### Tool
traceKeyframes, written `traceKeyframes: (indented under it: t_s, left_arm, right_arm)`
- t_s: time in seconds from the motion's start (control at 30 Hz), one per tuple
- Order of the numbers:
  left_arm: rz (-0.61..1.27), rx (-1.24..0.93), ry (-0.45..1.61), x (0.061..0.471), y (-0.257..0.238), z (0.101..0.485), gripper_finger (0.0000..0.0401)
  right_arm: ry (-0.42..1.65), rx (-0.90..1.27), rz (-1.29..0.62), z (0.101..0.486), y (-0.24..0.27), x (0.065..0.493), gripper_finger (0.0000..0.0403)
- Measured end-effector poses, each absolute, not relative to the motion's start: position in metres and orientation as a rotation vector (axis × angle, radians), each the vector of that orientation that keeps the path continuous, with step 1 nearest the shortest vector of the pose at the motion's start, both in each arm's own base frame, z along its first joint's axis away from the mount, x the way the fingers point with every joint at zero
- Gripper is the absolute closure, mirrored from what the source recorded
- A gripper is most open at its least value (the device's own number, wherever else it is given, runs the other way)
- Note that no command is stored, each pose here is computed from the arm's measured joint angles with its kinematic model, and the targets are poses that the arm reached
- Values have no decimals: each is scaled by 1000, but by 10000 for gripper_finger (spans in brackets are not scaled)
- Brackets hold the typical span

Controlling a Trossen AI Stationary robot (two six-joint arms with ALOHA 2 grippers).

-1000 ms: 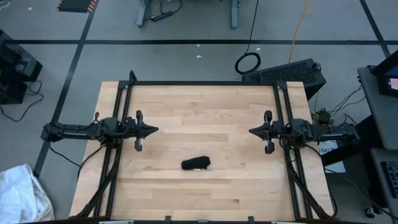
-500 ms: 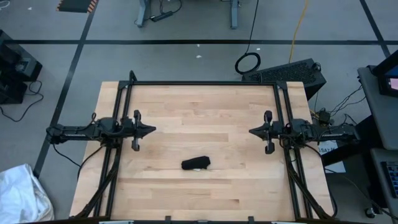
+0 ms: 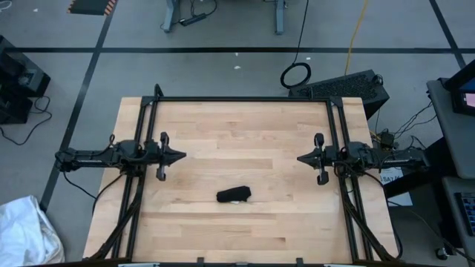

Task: Roll napkin
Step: Return to Home Position

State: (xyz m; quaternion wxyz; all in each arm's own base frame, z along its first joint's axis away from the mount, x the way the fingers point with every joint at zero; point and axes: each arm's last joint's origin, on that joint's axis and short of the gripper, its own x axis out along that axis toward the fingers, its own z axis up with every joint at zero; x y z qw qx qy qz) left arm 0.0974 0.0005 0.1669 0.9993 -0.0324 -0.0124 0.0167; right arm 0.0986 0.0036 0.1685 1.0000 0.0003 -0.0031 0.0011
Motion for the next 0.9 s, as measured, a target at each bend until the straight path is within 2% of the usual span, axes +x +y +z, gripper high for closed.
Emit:
traceKeyframes:
  t_s: [0.9]
  left_arm:
    - [-4,-74,-14,98,-1,166,394]
  right_arm:
    - [-9,22,0,169,4,99,403]
